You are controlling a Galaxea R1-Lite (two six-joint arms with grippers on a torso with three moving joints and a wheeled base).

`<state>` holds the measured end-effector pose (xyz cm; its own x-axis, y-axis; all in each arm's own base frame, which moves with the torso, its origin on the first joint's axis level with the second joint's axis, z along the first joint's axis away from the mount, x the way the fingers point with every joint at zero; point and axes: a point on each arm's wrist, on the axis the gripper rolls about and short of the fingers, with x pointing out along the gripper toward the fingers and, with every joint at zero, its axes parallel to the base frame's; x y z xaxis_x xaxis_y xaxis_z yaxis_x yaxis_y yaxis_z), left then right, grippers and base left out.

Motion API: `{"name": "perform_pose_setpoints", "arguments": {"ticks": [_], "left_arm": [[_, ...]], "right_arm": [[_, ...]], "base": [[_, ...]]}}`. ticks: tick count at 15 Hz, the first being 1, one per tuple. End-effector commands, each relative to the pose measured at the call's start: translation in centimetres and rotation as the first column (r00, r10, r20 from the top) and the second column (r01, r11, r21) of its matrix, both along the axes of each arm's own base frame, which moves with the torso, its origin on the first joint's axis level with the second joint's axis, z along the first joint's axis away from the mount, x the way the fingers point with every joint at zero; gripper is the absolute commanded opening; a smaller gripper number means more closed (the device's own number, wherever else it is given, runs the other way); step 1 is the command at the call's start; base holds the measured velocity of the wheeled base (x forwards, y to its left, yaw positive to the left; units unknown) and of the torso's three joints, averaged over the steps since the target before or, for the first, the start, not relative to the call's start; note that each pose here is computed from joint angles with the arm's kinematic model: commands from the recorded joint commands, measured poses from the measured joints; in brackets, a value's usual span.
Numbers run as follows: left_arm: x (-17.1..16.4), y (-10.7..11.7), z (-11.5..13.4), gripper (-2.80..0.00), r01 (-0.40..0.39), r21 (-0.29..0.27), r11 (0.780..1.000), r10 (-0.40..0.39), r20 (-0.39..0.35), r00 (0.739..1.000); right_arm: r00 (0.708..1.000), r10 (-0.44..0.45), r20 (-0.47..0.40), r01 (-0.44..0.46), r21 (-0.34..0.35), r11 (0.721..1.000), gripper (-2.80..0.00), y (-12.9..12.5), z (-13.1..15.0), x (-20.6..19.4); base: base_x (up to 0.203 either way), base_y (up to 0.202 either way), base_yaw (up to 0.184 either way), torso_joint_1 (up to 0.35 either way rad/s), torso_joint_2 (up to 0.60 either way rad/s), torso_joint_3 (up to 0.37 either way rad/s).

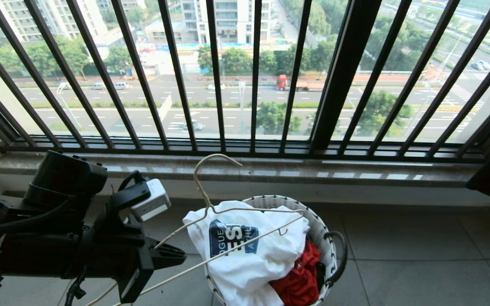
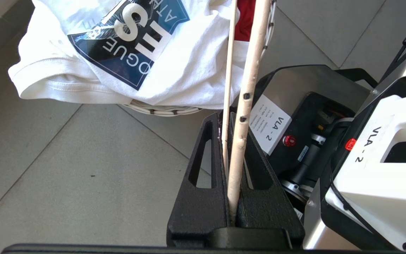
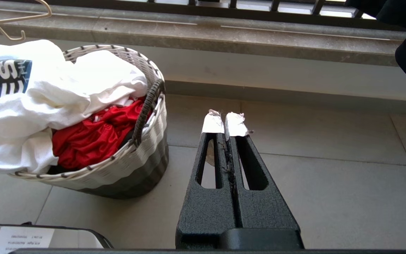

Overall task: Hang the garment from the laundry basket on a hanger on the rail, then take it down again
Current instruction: Pick up clothes from the basket

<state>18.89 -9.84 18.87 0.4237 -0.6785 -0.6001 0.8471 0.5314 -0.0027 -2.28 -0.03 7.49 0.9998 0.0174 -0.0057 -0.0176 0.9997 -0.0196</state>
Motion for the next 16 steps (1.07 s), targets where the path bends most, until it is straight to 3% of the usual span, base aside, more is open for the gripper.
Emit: {"name": "perform_pose_setpoints", "arguments": {"ticks": [1,16], "left_arm": [[-0.4,-0.1,0.4,-2.80,0.009,-0.009,1.000,-0.009,0.011,1.000],[-2.0,0.1,1.3,-2.80,0.028,-0.049,0.998,-0.026,0.044,0.999]], "right_arm": [[1.000,0.001,-0.002,-0.001,0.000,1.000,-2.80,0.0,0.0,0.0],[1.000,0.001,0.000,-0.001,0.000,1.000,-2.80,0.0,0.0,0.0]], "base": [[0.000,0.000,0.000,0.004,0.01,-0.201],[0.000,0.000,0.000,0.003,0.00,-0.197]]}}
